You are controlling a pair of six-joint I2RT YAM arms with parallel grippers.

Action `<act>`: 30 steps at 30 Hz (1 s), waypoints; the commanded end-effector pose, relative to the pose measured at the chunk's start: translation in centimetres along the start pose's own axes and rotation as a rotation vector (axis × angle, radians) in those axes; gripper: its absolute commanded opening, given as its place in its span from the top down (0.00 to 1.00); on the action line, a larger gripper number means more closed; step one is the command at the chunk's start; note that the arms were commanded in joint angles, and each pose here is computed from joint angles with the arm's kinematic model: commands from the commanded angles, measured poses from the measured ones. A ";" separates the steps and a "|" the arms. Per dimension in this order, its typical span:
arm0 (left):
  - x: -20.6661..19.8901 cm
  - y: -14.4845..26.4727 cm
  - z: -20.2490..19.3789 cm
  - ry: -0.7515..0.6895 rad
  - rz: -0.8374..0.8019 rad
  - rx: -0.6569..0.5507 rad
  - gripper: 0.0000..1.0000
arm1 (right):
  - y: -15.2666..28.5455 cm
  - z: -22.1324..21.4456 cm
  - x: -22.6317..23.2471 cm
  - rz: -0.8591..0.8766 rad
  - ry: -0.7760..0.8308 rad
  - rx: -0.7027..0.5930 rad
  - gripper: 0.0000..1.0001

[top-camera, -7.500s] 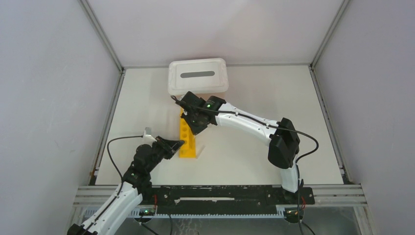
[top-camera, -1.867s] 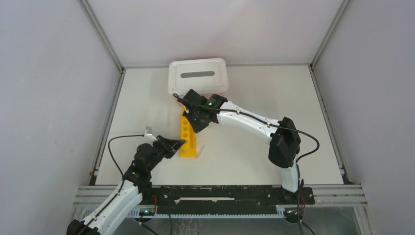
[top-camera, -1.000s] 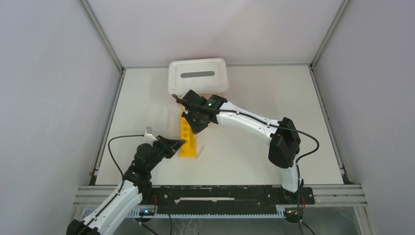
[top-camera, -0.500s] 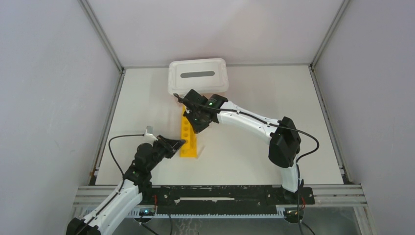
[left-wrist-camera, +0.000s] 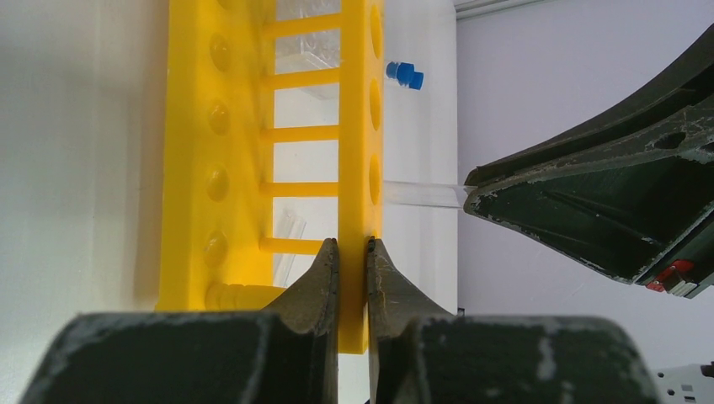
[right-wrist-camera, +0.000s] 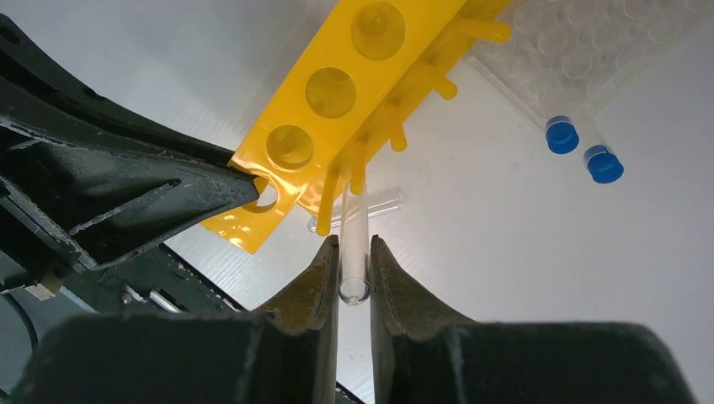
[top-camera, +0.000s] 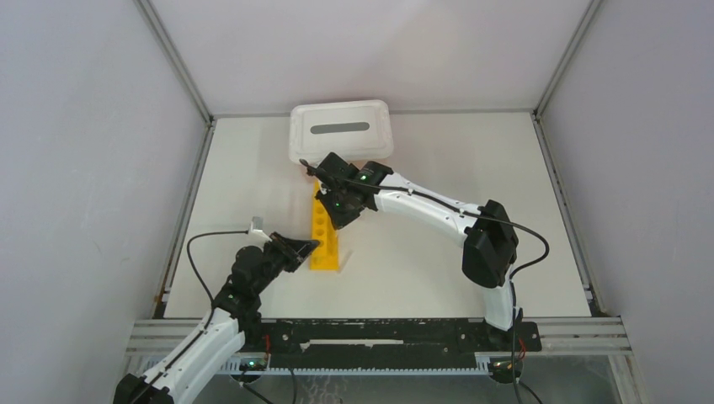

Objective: Organize the chemistry lab equipment
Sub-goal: Insert the test tube into the slot of the test tube rack.

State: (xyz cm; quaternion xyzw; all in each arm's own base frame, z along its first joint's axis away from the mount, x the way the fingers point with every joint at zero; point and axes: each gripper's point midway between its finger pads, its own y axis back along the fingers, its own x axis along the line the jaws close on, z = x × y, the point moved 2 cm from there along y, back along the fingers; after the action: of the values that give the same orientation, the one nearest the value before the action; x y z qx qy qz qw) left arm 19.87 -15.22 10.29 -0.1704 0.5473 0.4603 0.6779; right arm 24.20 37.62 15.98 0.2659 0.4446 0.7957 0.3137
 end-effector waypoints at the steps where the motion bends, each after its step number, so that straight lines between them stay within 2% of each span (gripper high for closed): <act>1: 8.3 1.2 -4.1 -0.009 0.186 0.110 0.90 | 0.7 1.5 0.6 0.035 -0.005 -0.052 0.96; 18: 8.3 1.1 -4.1 -0.014 0.188 0.114 0.90 | -0.4 1.1 0.1 0.005 0.006 -0.014 0.92; 20: 8.3 1.1 -4.2 -0.014 0.190 0.117 0.90 | -0.4 1.1 0.2 0.002 0.012 -0.013 0.88; 26: 8.4 1.1 -4.2 -0.015 0.191 0.119 0.90 | -0.2 1.4 0.4 -0.005 0.021 -0.024 0.56; 28: 8.3 1.1 -4.2 -0.015 0.189 0.117 0.90 | -0.1 1.5 0.4 -0.005 0.020 -0.026 0.51; 30: 8.4 1.1 -4.2 -0.015 0.189 0.117 0.90 | 0.0 1.6 0.4 -0.004 0.020 -0.030 0.50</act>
State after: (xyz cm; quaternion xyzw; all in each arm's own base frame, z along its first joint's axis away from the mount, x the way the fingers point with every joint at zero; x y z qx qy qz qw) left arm 20.13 -15.44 10.21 -0.1689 0.5484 0.4577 0.6792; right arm 24.47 37.82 14.78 0.2642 0.4616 0.7869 0.3129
